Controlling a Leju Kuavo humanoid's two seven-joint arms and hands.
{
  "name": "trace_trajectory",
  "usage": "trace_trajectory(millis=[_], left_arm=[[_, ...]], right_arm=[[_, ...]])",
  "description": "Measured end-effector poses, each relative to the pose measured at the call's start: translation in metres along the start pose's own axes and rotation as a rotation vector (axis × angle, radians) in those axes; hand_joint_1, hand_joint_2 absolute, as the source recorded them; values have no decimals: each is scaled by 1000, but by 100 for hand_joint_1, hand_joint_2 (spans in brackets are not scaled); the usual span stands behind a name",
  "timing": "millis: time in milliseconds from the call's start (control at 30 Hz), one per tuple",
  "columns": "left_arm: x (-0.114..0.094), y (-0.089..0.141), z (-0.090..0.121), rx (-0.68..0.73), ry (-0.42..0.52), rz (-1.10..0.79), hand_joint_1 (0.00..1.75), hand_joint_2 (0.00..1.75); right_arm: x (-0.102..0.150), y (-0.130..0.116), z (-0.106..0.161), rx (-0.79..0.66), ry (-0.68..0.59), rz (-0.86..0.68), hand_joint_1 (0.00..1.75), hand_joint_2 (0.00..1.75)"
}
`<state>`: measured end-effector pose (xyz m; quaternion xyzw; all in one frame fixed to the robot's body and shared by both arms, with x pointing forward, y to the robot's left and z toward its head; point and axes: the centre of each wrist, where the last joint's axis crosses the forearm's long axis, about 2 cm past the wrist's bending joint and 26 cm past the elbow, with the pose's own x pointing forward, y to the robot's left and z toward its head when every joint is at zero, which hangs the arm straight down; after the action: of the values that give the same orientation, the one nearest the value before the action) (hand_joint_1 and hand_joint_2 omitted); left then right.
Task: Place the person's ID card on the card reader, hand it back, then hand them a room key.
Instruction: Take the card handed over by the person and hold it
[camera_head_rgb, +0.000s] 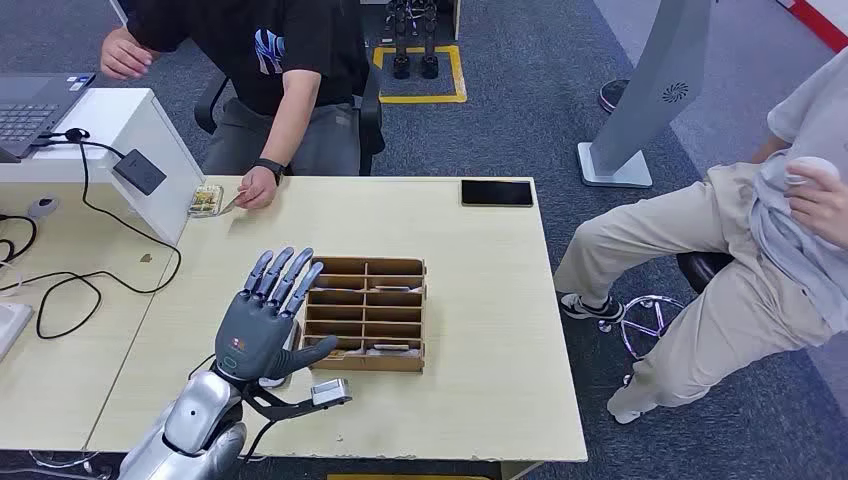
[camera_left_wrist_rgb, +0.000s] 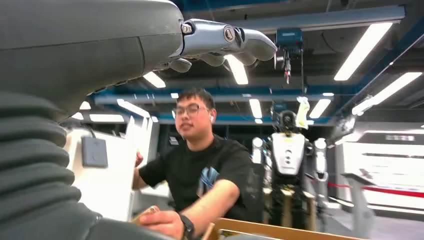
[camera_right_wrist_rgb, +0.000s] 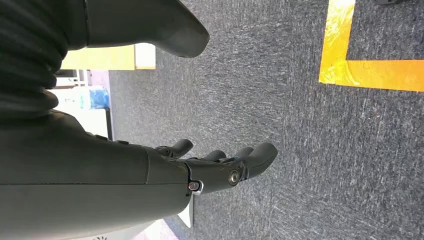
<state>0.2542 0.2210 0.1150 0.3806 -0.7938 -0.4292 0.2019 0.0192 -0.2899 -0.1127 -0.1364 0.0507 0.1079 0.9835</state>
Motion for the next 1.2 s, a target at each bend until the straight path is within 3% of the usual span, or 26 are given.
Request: trace_trajectory(millis=[167, 367, 967, 1200], left_arm=[[6, -3, -1, 52, 53, 208, 0, 175], [11, -1, -3, 79, 83, 315, 0, 175], [26, 11, -6, 89, 1, 657, 0, 175], [29, 14, -6, 96, -12, 674, 0, 175]], right_arm=[[0, 0, 0, -2, -1, 0, 0, 175], [-1, 0, 0, -3, -4, 0, 0, 175], [-1, 0, 0, -12, -8, -5, 0, 175], [-2, 0, 0, -12, -9, -7, 0, 175]])
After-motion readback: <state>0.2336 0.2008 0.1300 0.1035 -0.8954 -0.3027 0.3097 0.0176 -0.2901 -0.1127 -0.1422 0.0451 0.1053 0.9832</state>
